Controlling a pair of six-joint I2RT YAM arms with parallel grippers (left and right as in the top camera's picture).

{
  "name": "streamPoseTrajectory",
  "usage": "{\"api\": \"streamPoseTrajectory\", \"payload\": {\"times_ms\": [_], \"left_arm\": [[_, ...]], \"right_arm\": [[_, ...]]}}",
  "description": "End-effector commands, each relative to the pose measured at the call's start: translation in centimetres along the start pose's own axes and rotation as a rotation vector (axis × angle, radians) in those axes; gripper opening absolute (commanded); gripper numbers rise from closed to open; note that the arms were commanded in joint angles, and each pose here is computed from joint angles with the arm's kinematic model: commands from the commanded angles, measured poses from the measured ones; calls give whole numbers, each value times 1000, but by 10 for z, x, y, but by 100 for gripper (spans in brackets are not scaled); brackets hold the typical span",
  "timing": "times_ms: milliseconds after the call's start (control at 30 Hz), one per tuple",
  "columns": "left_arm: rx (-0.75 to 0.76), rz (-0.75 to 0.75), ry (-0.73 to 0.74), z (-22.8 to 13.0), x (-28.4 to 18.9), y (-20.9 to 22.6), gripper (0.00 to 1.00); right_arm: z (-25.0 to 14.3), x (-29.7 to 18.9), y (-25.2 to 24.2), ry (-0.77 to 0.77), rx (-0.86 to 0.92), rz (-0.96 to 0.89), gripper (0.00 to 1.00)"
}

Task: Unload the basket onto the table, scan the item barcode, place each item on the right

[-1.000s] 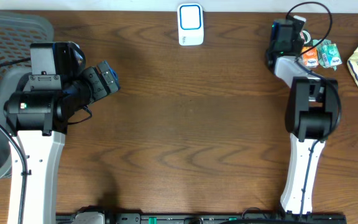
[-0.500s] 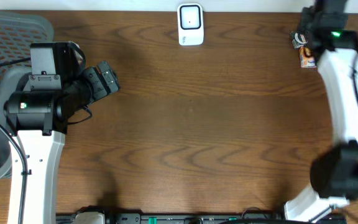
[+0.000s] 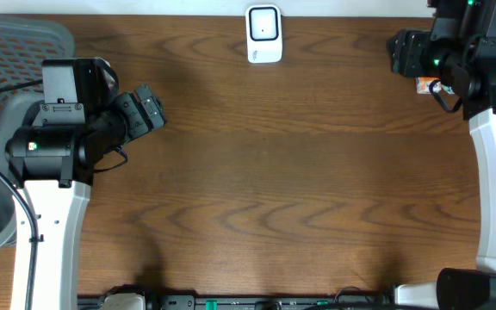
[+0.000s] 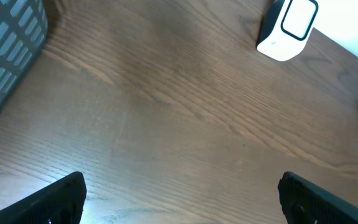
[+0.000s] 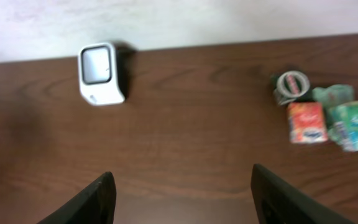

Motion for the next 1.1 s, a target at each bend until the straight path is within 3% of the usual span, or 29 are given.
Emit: {"api": "streamPoseTrajectory", "payload": {"times_ms": [0, 333, 700, 800, 833, 1067], "left_arm": [[3, 6, -9, 2, -1, 1, 98], [3, 6, -9, 2, -1, 1, 98], [3, 6, -9, 2, -1, 1, 98], [3, 6, -9, 2, -1, 1, 98], [3, 6, -9, 2, -1, 1, 98], [3, 6, -9, 2, -1, 1, 98]], "right_arm": [[-5, -1, 7, 30, 10, 68, 64], [-12, -14, 24, 62, 16, 234, 62], [-52, -123, 40, 1, -44, 151, 71], [-82, -148, 45, -49, -19, 154, 78], [-89, -150, 45, -59, -10, 154, 99], [-148, -160, 46, -71, 77, 157, 99]]}}
Point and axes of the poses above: each gripper's point midway between its finger pads, its own x axis out along the fingers, its own y axis along the line the jaws close on, z = x × y, the point moved 8 cm from there along -x, back along the fingers, and after that the axes turned 3 degrees about -x, right-handed, at the moved point
